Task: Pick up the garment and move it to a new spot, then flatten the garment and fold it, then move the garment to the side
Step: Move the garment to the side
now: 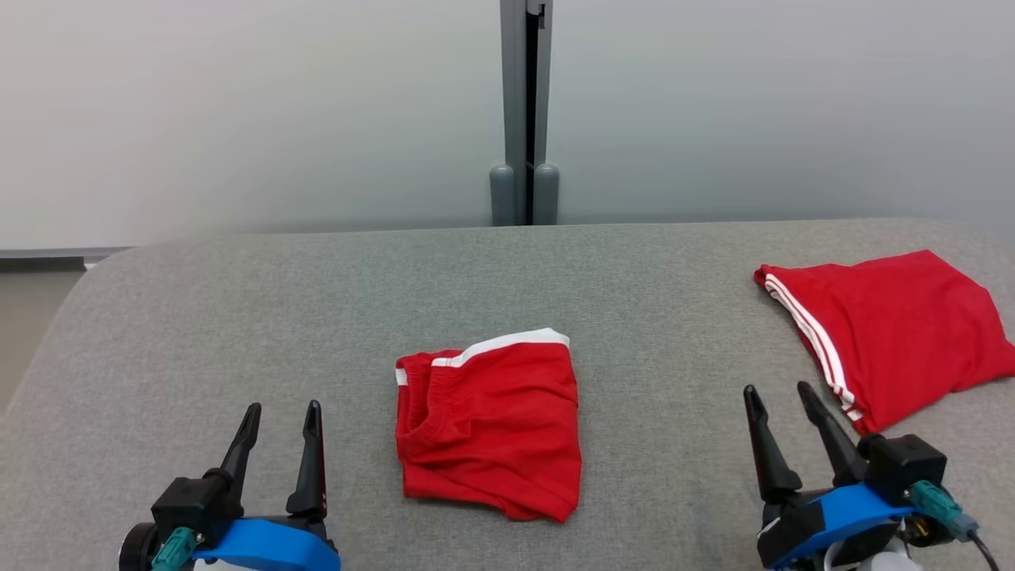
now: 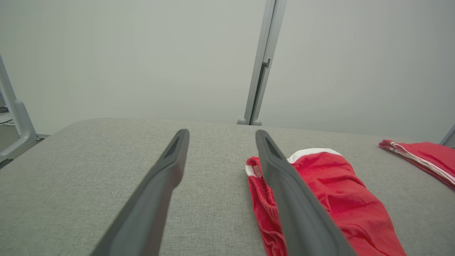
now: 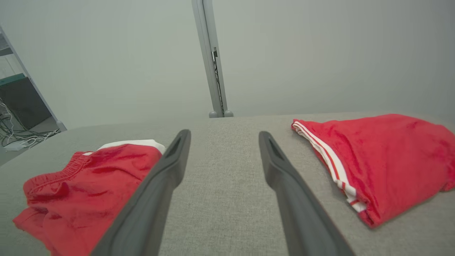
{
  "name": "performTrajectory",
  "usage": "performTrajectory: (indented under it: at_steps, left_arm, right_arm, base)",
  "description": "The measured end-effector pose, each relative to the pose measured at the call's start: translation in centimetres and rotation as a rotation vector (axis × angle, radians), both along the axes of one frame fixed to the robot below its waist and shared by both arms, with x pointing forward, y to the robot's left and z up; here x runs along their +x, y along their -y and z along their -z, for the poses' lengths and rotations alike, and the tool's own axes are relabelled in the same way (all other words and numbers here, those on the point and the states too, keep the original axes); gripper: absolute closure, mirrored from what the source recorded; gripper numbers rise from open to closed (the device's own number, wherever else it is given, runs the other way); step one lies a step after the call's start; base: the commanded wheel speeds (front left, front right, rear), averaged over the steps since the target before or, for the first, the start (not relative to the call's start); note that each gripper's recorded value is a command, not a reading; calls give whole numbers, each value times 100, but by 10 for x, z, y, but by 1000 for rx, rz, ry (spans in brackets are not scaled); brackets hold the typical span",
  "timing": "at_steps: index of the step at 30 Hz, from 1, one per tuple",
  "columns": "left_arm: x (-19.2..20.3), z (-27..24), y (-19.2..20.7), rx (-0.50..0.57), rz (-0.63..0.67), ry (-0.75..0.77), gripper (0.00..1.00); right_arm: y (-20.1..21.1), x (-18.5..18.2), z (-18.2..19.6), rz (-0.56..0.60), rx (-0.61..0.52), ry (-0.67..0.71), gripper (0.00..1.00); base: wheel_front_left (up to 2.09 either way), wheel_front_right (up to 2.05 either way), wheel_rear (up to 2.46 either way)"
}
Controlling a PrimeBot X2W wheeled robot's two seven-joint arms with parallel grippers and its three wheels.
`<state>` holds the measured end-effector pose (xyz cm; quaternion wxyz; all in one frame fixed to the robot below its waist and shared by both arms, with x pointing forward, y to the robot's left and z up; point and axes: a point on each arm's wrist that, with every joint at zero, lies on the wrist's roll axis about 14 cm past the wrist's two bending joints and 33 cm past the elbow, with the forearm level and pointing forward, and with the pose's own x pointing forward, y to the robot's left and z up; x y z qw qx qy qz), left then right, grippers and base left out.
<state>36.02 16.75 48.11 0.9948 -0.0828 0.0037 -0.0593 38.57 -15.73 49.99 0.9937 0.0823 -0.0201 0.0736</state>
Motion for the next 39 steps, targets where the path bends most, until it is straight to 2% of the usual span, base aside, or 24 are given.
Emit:
performTrajectory:
  at_steps: [6, 13, 17, 24, 27, 34, 35, 36, 37, 39]
  left_arm:
    - [-4, 4, -6, -2, -21, -12, 0]
    - [-8, 7, -16, -4, -54, -22, 0]
    - [-10, 7, -26, -1, -84, -24, 0]
    - [-21, 12, -45, -3, -146, -43, 0]
    - [-24, 13, -50, -2, -161, -47, 0]
    - [-24, 13, -55, 0, -175, -49, 0]
    - [-23, 13, -55, 1, -173, -51, 0]
    - [-23, 14, -55, 2, -171, -53, 0]
    - [-22, 14, -54, 3, -168, -54, 0]
    - [-19, 15, -51, 3, -157, -56, 0]
  right_arm:
    - [-39, 0, 34, -111, 27, -121, 0]
    - [-94, 25, 52, -268, 25, -275, 0]
    - [-112, 47, 55, -311, 11, -351, 0]
    - [-129, 43, 106, -359, -54, -699, 0]
    - [-132, 39, 118, -357, -34, -794, 0]
    - [-141, 34, 127, -381, 7, -908, 0]
    - [-144, 33, 126, -389, 25, -913, 42]
    - [-147, 33, 125, -398, 35, -912, 60]
    - [-148, 32, 124, -403, 42, -906, 100]
    - [-151, 31, 122, -407, 60, -889, 100]
  base:
    - [0, 0, 0]
    - [0, 0, 0]
    - [0, 0, 0]
    - [0, 0, 0]
    - [0, 0, 0]
    - [0, 0, 0]
    - [0, 0, 0]
    - [0, 0, 0]
    - [0, 0, 0]
    - [0, 0, 0]
